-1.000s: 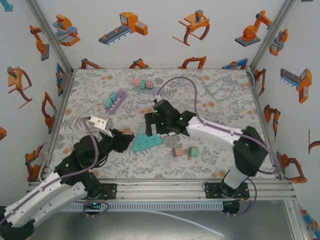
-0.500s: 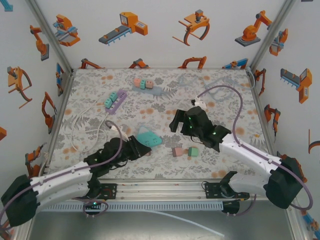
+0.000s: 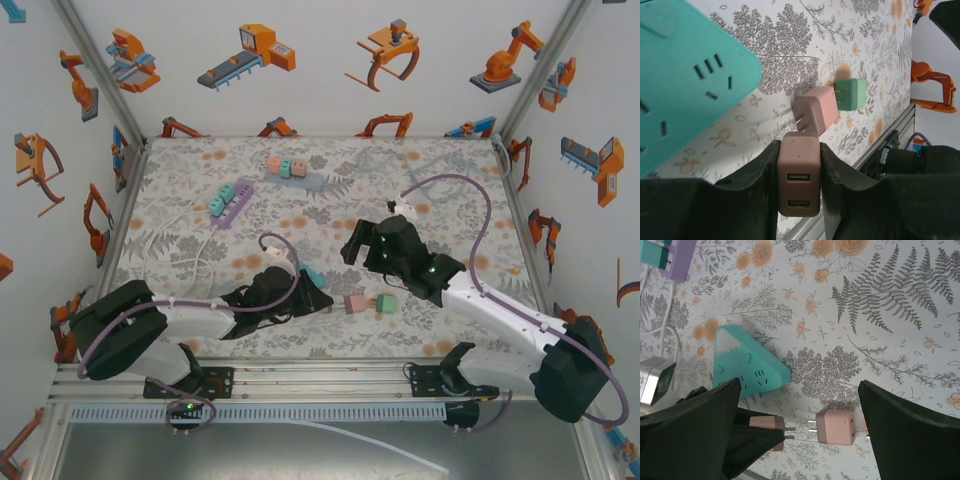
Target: Pull the plug off the socket
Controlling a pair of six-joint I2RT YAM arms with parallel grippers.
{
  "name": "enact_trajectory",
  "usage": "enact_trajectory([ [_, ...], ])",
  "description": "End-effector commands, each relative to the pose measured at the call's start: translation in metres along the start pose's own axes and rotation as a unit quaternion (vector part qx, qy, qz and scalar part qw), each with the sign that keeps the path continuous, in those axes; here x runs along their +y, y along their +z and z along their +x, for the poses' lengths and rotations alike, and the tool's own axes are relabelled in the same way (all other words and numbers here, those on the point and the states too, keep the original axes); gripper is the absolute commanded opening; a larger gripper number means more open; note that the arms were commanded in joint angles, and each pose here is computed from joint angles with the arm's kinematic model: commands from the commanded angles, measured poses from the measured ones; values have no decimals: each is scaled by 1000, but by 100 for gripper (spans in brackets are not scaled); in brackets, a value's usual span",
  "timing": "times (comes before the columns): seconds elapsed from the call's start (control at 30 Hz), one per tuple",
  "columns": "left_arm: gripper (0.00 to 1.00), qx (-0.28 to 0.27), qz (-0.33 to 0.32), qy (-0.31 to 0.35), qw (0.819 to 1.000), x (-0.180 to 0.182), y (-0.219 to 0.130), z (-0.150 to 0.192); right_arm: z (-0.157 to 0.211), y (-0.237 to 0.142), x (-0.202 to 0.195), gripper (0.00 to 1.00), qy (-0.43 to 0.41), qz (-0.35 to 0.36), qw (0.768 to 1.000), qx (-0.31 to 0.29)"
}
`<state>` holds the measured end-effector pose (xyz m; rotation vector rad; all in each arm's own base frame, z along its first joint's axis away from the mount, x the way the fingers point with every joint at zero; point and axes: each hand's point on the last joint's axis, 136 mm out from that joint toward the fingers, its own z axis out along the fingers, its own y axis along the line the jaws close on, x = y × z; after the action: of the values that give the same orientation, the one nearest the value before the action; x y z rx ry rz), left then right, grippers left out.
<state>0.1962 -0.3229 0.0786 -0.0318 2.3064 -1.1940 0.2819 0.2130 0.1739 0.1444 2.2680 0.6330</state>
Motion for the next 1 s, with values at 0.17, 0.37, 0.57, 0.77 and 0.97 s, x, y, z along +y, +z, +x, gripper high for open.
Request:
enact_trajectory([
  [0.17, 33, -34, 38, -13, 999, -7, 16, -7, -8, -5, -6, 90, 4, 9, 1000, -21],
  [0.37, 60, -32, 35, -21, 999, -2, 18, -4, -9, -7, -8, 90, 3, 12, 1000, -25],
  [0.57, 70, -54, -7, -5, 999, 6, 6, -13, -10, -8, -8, 90, 3, 12, 1000, -25],
  [0.77, 75, -84, -86, 62, 991, -1, -28, -40, -14, -15, -6, 90, 5, 9, 999, -34],
  [0.97, 76, -149, -171, 84, 970, -10, -87, -96, -27, -24, 1, 90, -8, 2, 999, -50],
])
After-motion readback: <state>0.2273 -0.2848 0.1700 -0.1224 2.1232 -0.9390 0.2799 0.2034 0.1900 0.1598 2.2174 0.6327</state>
